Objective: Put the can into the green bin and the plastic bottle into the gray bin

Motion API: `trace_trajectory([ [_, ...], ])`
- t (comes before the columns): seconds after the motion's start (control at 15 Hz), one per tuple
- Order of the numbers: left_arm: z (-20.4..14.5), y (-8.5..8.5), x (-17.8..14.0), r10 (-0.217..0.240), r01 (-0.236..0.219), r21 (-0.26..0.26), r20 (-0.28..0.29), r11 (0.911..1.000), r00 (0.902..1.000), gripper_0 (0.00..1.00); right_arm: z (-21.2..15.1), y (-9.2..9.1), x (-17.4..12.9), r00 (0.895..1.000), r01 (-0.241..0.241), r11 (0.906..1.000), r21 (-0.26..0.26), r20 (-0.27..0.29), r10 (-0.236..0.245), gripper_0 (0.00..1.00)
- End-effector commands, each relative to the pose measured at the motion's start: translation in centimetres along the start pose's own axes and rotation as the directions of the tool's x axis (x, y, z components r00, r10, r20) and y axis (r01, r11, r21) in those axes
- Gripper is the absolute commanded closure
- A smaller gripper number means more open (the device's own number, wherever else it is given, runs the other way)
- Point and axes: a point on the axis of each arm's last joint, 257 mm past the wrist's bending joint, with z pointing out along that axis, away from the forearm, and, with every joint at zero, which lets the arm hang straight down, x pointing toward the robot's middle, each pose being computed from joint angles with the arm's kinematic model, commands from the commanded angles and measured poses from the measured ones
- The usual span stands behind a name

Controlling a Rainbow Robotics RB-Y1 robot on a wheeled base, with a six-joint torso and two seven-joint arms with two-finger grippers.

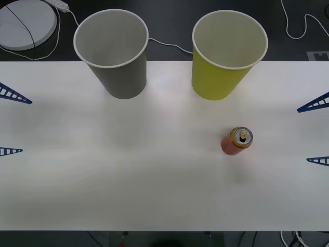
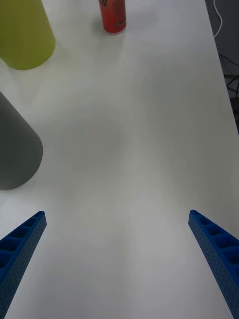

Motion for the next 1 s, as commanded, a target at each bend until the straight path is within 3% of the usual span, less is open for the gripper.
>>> trace_trajectory([
  [0.07,0.0,0.0,0.0,0.0,0.0,0.0,0.0,1.0,1.0,0.0,0.0,0.0,0.0,1.0,0.0,1.0,0.0,0.0,0.0,0.0],
  [0.33,0.0,0.0,0.0,0.0,0.0,0.0,0.0,1.0,1.0,0.0,0.3,0.4,0.1,1.0,-0.021,0.9998,-0.002,0.021,0.021,0.0],
  [0.53,0.0,0.0,0.0,0.0,0.0,0.0,0.0,1.0,1.0,0.0,-0.4,0.0,-0.4,1.0,0.003,0.9999,0.016,0.021,-0.004,0.0],
  [1.0,0.0,0.0,0.0,0.0,0.0,0.0,0.0,1.0,1.0,0.0,-1.1,0.2,2.6,0.999,-0.039,0.998,0.05,0.011,0.039,0.0],
])
